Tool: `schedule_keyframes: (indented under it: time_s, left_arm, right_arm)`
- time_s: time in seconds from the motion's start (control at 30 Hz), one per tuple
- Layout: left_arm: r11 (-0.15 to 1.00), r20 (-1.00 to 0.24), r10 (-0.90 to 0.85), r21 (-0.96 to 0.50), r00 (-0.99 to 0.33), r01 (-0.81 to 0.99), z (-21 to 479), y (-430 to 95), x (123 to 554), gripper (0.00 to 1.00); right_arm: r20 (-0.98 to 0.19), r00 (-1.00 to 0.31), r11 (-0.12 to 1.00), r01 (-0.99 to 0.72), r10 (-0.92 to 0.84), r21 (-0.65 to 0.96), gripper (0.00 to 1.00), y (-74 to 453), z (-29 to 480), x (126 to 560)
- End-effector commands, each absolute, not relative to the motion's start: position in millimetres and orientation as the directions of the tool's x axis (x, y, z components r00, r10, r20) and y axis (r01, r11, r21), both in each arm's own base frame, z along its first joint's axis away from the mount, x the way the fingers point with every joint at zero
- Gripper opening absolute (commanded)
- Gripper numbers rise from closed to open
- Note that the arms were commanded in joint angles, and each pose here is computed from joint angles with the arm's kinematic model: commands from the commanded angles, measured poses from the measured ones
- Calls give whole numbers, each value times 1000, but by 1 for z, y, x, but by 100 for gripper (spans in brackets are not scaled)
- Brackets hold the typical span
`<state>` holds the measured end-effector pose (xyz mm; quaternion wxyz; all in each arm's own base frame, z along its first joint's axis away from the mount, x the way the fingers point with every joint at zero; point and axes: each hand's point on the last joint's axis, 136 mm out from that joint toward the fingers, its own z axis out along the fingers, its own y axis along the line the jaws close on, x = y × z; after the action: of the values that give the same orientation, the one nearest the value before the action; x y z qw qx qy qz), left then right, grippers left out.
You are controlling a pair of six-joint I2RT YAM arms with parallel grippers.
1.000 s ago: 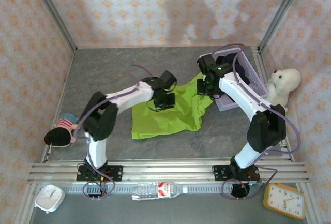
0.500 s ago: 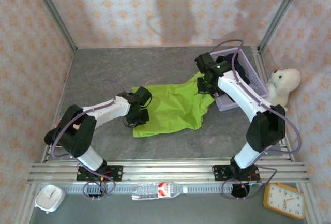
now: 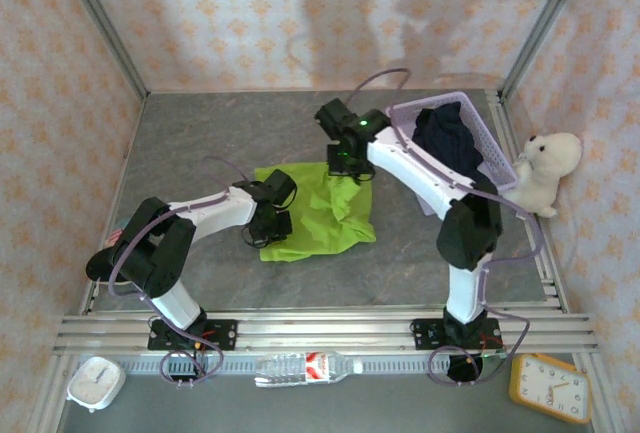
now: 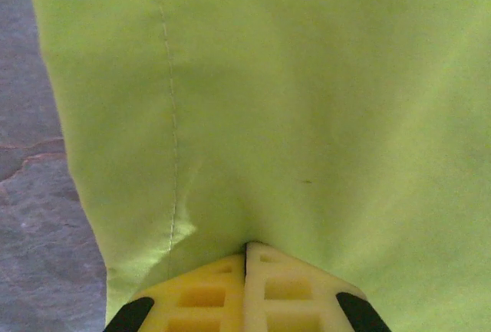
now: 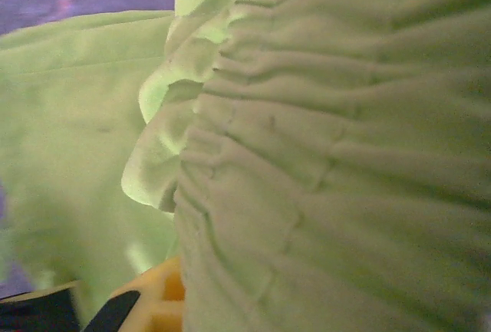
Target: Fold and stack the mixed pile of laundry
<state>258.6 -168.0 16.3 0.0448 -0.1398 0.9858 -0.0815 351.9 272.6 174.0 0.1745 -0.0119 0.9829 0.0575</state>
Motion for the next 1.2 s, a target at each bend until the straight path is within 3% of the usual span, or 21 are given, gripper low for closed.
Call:
schedule_keyframes:
  time_s: [0.0,0.17,0.2,0.37,0.5,0.53,0.6,0.63,0.7,0.83,0.97,1.07,1.17]
  left_arm:
    - [951,-48,-282,-143,-958,-273,1,-165,251,4]
    - [952,-66,-291,-122,-954,-282,5,-154,250,4]
    - [951,-69,-294,-119,-953,-284,6,-151,250,4]
    - [940,-95,-335,-110,-938,-324,22,-120,242,5]
    - [935,-147,-352,-101,-925,-340,45,-98,240,8]
    - [938,-171,-344,-101,-923,-331,54,-95,241,13]
    - [938,-205,-342,-127,-917,-322,70,-97,246,44]
    - [935,-221,-349,-155,-911,-320,80,-100,250,54]
    - [926,-250,-356,-227,-900,-303,98,-110,259,63]
    - [906,-313,-366,-338,-876,-257,127,-131,283,69]
    - [922,-340,-313,-332,-887,-198,133,-151,301,78]
    - [943,-353,-264,-290,-897,-164,128,-164,311,76]
    - [956,-336,-248,-239,-908,-173,111,-168,316,65]
  right_arm:
    - [-287,-958,977,-45,16,206,12,318,175,338]
    - [-271,-963,954,-92,-11,287,62,350,185,328]
    - [-281,-960,948,-93,-4,304,64,350,191,328]
    - [-360,-930,922,-75,73,381,64,327,228,338]
    - [-378,-916,936,-9,134,352,63,287,225,351]
    - [-376,-915,943,9,142,333,62,276,220,352]
    - [-366,-918,955,42,153,294,60,258,209,353]
    - [-355,-922,957,55,158,284,59,251,203,353]
    - [-343,-926,961,62,156,270,55,244,193,352]
    - [-320,-937,967,61,140,246,48,241,167,348]
    - [-275,-951,965,76,145,249,48,243,145,344]
    - [-257,-955,963,84,151,255,48,243,137,340]
    - [-252,-955,964,88,153,250,48,241,133,338]
